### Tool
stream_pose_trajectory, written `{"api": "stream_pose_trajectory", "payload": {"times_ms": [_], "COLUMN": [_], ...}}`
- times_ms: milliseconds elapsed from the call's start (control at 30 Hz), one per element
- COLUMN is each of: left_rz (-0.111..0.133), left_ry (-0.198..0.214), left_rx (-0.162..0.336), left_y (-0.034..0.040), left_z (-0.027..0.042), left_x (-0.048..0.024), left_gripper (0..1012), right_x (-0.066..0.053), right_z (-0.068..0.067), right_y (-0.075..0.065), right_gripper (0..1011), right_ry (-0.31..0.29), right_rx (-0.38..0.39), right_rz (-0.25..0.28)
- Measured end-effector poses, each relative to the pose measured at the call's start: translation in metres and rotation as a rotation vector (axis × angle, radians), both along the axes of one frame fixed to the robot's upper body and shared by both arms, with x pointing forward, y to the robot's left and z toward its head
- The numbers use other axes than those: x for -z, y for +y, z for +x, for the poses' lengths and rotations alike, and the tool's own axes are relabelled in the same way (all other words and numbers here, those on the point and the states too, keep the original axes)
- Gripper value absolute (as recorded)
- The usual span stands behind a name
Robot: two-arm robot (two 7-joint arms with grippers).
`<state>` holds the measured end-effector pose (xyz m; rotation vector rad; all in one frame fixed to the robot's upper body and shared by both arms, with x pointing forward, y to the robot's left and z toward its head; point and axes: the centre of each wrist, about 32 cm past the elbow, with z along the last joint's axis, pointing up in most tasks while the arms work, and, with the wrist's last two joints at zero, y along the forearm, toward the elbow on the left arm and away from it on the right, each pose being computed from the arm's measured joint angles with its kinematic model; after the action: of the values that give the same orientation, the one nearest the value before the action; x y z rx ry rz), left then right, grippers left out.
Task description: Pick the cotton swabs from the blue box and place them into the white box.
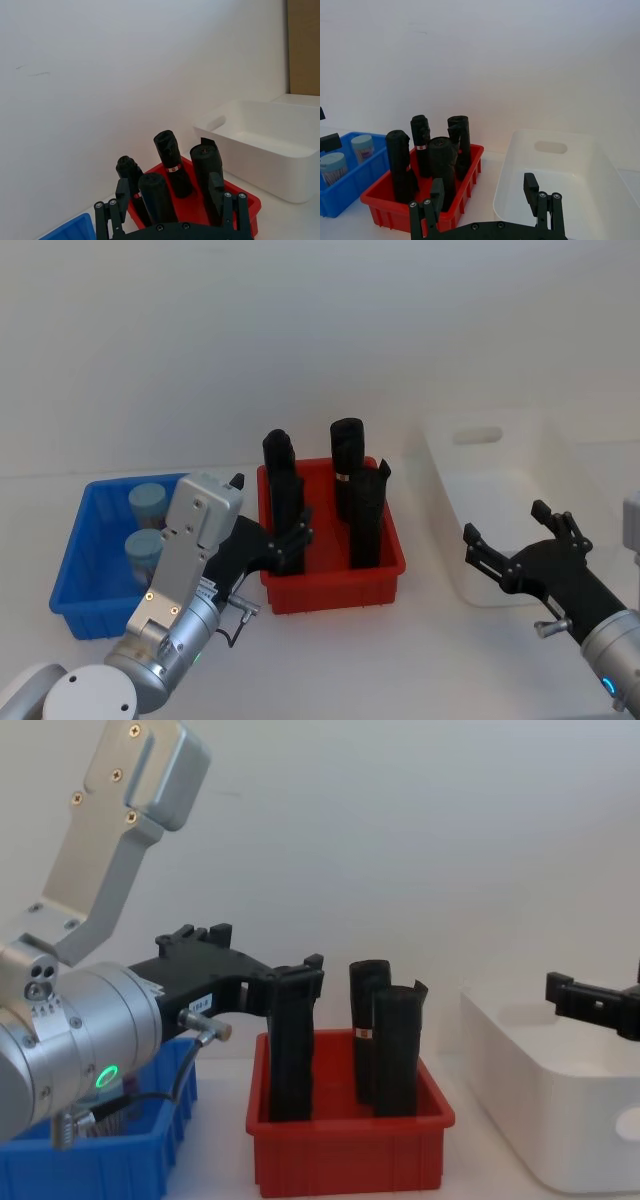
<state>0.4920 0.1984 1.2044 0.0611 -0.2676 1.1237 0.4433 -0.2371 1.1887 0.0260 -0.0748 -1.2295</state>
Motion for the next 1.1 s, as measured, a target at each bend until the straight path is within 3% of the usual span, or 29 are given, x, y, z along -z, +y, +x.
{"api": "stream_pose_trajectory", "payload": {"times_ms": [1100], "left_rz": [0.0], "left_ry": [0.0], "left_rx": [0.0], "left_y": [0.0], "left_z": [0.0], "left_x": [0.0], "left_gripper": [1004], "right_x": [0.0], "right_z": [0.0], "right_y": [0.0], "right_gripper": [1001], "right_ry": [0.0], "right_rx": [0.0], "right_rz": [0.0]}}
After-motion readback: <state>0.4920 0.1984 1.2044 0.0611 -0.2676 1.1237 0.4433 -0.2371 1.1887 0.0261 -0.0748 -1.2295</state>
